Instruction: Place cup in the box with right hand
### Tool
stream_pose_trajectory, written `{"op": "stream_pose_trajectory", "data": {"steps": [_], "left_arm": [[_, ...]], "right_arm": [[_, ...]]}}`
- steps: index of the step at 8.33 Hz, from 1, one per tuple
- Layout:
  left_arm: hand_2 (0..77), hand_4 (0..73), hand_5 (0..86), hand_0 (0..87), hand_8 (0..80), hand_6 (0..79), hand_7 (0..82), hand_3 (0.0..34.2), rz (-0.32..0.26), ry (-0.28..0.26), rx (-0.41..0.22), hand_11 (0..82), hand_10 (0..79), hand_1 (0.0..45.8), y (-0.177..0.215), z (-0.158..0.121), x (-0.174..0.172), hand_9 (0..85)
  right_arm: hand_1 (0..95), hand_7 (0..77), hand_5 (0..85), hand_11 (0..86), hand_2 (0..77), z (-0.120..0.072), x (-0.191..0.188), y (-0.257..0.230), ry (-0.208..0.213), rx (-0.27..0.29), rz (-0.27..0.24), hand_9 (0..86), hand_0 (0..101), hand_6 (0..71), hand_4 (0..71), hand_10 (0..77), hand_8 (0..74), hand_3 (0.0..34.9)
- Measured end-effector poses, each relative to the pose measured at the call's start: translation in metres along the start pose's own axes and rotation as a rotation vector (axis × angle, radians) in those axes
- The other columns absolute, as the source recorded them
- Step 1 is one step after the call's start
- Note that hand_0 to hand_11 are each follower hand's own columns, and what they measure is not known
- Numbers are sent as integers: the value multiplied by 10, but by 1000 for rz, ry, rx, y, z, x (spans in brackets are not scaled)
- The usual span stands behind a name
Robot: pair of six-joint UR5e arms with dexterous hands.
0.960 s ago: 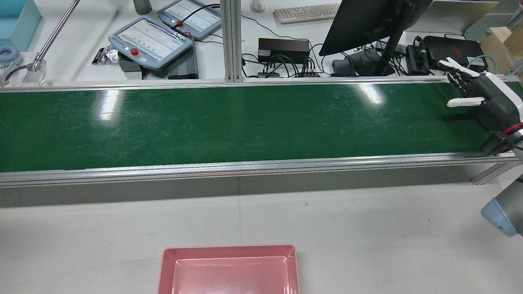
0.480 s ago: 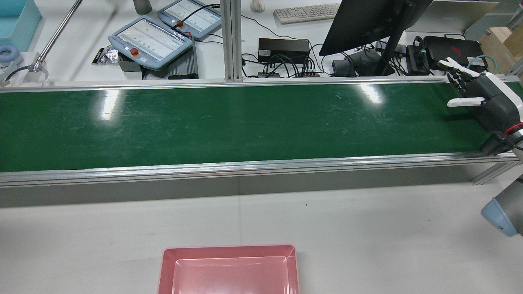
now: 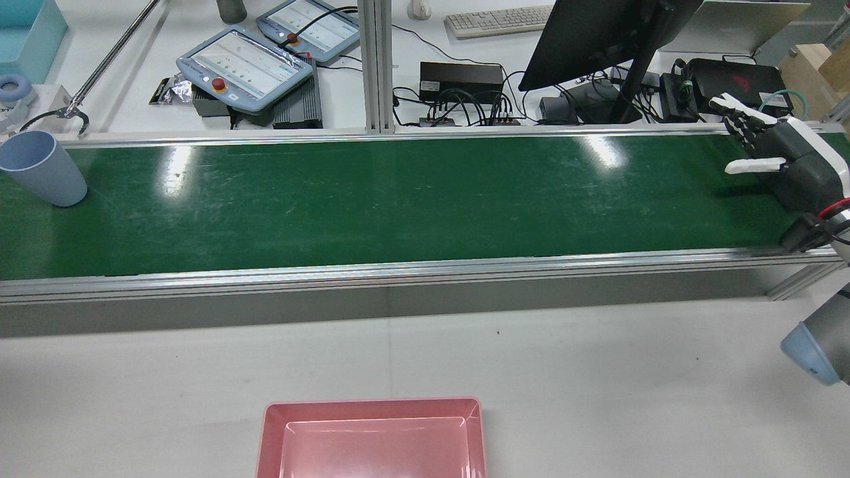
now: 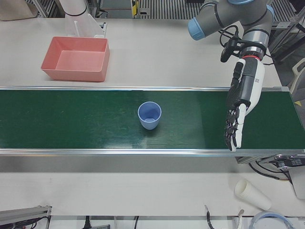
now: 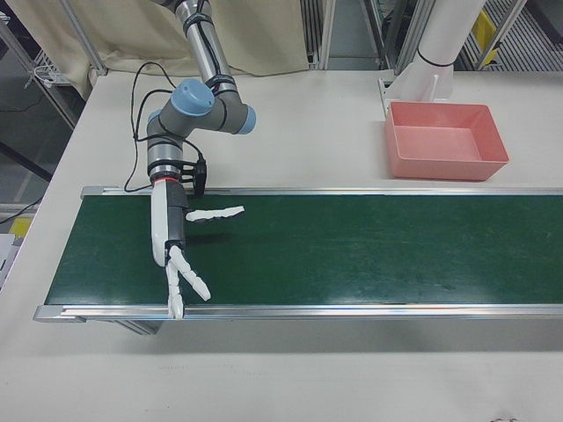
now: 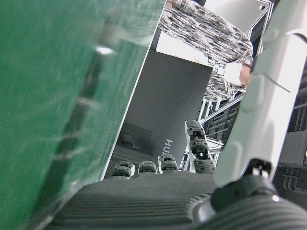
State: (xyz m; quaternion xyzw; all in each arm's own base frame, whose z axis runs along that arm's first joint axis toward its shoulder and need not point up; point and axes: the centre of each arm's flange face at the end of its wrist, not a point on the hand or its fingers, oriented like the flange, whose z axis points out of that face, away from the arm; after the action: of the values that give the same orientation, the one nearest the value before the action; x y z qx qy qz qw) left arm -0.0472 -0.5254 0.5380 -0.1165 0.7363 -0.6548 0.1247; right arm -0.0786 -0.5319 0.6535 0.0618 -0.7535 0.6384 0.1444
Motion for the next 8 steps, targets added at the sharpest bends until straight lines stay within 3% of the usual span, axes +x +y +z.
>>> {"op": "stream_pose_trajectory", "data": {"steps": [8], "left_arm": [[5,11,5,0,0,5,5,0,0,0,0,0,0,5,0,0,0,0]], "right_arm": [[169,87,65,49,5,2,2,3,3,-5,2,5,512,27,0,22,27,0]]}}
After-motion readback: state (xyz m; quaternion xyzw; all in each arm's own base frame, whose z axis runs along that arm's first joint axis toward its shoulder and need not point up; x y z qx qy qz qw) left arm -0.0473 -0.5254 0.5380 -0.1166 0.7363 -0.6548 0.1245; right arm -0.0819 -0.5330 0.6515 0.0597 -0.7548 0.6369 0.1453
